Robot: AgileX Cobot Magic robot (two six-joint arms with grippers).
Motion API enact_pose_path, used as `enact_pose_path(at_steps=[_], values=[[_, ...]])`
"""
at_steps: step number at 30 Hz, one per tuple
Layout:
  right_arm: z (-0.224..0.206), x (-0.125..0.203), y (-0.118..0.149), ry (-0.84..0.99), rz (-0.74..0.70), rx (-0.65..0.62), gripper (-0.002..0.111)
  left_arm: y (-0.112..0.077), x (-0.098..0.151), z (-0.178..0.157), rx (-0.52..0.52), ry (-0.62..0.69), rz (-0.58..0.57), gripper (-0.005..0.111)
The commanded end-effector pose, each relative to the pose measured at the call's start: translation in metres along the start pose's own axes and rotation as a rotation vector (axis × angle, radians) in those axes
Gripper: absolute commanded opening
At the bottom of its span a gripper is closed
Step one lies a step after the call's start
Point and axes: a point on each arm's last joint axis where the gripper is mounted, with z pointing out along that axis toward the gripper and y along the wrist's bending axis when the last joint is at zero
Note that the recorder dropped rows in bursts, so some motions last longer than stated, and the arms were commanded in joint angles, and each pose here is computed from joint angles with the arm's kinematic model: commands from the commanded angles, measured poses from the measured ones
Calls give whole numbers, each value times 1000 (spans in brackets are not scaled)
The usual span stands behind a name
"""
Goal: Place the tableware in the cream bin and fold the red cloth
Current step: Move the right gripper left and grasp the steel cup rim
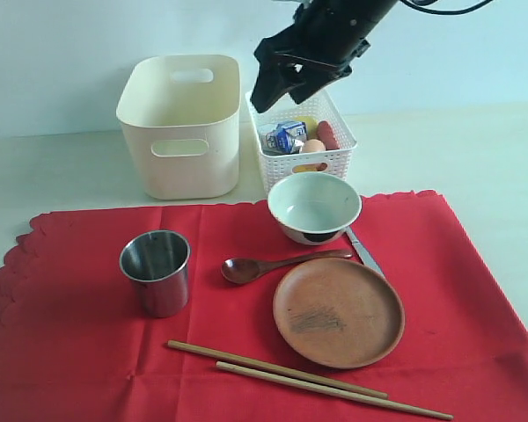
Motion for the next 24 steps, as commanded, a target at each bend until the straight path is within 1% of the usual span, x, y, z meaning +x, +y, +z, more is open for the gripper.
enact_pose_path(at_steps=[1,5,10,11,13,14,18,24], values=[[-4,1,35,17,-99,-25,64,0,0,0,-1,-15,-1,0],[-5,1,67,36,-187,-17,64,0,0,0,-1,-15,-1,0],[-3,0,91,46,-237,-17,64,0,0,0,-1,-15,-1,0],[-2,0,96,58,-241,9,64,0,0,0,-1,-15,-1,0],[-5,3,105,71,-251,40,60,0,0,0,-1,-15,-1,0],[-9,5,108,69,-253,35,58,0,0,0,-1,-15,-1,0],[-22,17,112,84,-253,38,56,0,0,0,-1,-15,-1,0],[-9,28,113,126,-211,-23,56,0,0,0,-1,-15,-1,0]])
